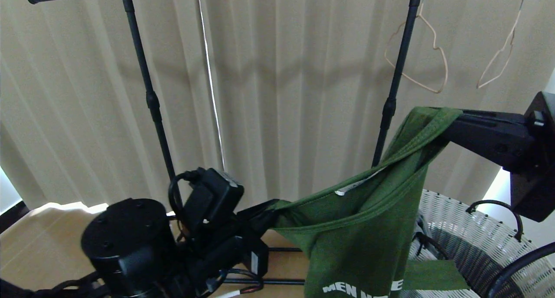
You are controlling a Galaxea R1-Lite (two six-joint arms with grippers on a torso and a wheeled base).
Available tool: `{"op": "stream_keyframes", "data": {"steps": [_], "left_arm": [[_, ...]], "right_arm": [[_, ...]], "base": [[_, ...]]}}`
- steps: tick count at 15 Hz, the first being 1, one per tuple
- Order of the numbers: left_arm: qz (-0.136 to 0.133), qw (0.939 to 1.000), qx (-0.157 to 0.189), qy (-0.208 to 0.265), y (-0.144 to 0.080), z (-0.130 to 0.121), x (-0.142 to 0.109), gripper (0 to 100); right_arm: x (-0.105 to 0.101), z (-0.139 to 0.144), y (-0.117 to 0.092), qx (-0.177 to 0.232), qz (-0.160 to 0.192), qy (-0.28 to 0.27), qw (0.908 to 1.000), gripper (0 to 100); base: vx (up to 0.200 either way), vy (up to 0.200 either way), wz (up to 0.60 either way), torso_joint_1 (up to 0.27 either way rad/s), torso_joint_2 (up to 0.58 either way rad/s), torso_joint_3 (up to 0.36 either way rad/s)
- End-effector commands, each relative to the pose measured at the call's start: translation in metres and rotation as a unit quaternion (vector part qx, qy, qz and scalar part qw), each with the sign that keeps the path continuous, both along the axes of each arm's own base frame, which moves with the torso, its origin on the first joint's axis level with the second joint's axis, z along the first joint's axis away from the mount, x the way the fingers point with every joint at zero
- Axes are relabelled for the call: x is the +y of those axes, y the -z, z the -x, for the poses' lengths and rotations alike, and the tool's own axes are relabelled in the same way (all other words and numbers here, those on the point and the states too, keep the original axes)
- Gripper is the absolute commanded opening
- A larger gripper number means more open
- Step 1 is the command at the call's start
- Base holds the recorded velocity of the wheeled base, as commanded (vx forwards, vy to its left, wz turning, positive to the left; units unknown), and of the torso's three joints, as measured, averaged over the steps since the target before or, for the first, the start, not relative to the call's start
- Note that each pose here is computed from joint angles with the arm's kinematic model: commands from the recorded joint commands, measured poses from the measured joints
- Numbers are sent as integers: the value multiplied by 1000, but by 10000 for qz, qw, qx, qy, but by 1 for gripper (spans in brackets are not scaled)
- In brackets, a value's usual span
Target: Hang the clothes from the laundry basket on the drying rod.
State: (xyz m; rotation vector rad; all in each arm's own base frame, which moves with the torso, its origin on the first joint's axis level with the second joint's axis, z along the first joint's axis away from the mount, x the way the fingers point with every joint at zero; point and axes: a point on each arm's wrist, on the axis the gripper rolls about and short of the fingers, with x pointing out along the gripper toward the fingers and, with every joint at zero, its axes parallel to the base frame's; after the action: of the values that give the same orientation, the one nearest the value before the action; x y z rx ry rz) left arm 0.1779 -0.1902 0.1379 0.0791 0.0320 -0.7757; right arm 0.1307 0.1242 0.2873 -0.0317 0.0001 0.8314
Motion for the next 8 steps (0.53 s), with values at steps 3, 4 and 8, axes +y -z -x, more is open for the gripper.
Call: {"op": "stream_keyframes", "data": {"steps": [3,4,8], "left_arm": [[291,9983,-355,-351,-63,36,59,0],[335,9980,-398,-351,-81,41,64,0],[359,9969,-427,-558,-131,47,73,0]], "right_arm": [[-7,-2,4,16,35,175,9998,0],[-7,-2,3,5,25,175,9998,0],[-12,-6,-2,-209,-161,352,9990,0]], "base": [[0,0,0,0,0,0],[0,0,0,0,0,0],[0,0,0,0,0,0]]}}
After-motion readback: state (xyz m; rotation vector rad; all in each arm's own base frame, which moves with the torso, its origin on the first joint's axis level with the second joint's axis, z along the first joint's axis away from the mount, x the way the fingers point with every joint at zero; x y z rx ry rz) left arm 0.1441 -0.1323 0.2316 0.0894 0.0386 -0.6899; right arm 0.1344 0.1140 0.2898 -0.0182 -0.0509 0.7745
